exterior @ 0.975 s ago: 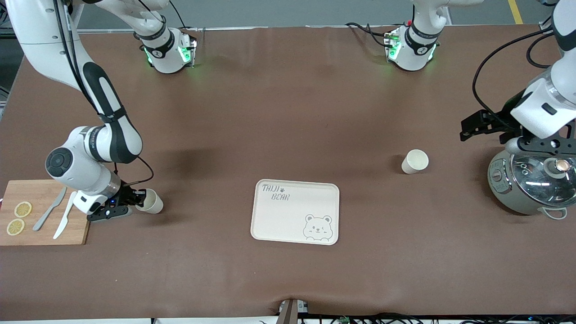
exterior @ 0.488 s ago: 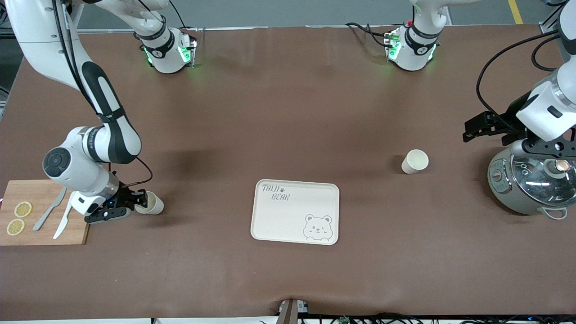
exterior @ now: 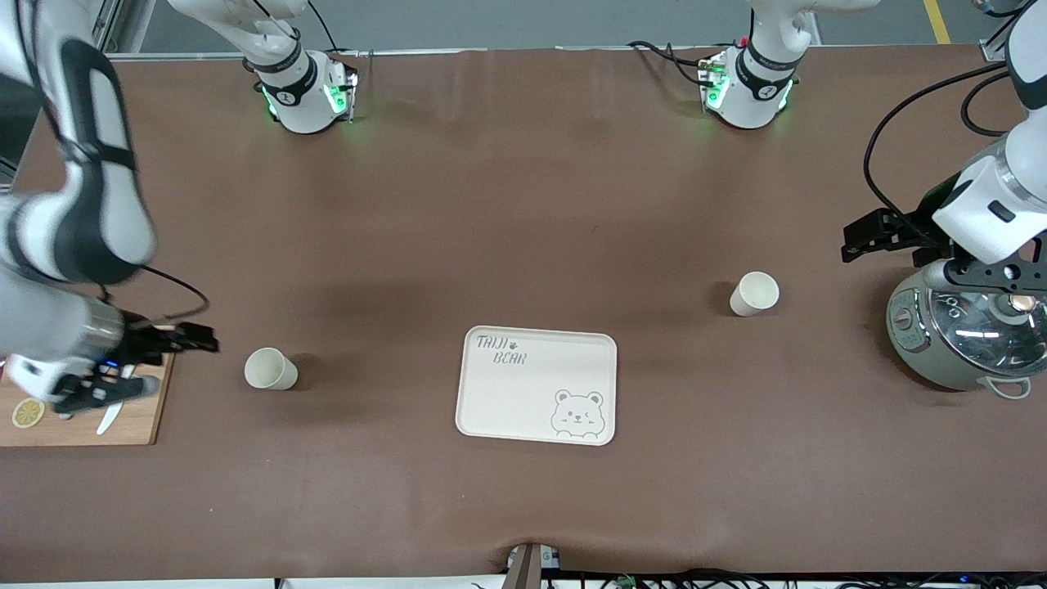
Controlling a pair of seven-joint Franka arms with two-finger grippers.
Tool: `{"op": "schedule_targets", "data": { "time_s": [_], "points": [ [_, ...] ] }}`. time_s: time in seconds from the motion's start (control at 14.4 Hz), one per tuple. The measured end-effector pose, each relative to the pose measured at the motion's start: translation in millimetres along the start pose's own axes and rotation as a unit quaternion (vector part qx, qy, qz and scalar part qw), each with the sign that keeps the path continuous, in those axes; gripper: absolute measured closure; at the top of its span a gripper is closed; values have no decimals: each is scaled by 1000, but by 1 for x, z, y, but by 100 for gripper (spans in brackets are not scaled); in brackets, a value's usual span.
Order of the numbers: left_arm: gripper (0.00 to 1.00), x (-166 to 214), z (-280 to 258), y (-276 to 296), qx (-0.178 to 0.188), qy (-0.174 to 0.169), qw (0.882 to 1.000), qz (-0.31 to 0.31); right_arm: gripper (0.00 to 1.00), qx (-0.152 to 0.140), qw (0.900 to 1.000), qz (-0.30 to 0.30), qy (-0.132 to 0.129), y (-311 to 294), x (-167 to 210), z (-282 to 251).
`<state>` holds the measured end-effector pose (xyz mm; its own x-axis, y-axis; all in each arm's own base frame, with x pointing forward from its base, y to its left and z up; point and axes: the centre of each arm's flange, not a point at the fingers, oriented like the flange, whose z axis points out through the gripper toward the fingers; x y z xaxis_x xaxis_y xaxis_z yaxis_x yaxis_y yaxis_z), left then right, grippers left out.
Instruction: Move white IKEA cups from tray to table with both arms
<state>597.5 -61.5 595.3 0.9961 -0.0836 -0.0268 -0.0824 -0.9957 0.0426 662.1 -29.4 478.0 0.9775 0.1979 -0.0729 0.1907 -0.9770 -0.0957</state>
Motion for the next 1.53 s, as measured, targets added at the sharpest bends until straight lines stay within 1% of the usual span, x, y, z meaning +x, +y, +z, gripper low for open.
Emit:
{"op": "schedule_targets", "data": {
  "time_s": [0.07,0.14,0.21,0.28,0.42,0.63,0.77,0.98,1.05,1.39,1.46,1.53],
  "points": [
    [0,0,0,-5,17,0,1000,17,0,0,1000,7,4,1,-22,-40],
    [0,0,0,-10,36,-1,999,31,0,-2,1000,15,13,1,-46,-76],
    [0,0,-1,-12,46,-1,998,37,0,-4,1000,21,23,-1,-70,-105],
    [0,0,-1,-12,52,-1,998,41,0,-6,999,28,32,-4,-92,-125],
    [0,1,-1,-12,53,-1,998,42,0,-7,998,49,39,-15,-117,-139],
    [0,2,0,-11,53,1,998,44,0,-8,997,64,32,-23,-117,-126],
    [0,5,6,-10,53,-2,998,45,0,-8,997,68,22,-21,-115,-117],
    [0,14,15,-13,53,3,998,43,0,-3,997,70,-8,-20,-121,-111],
    [0,16,17,-15,51,5,998,41,0,-2,997,71,-13,-20,-122,-110],
    [0,19,17,-20,40,15,998,35,0,-6,998,64,-21,-27,-121,-108],
    [0,20,17,-20,35,17,999,35,0,-8,998,62,-22,-29,-120,-107],
    [0,20,17,-20,28,18,999,35,0,-16,998,60,-24,-30,-120,-106]
  ]
}}
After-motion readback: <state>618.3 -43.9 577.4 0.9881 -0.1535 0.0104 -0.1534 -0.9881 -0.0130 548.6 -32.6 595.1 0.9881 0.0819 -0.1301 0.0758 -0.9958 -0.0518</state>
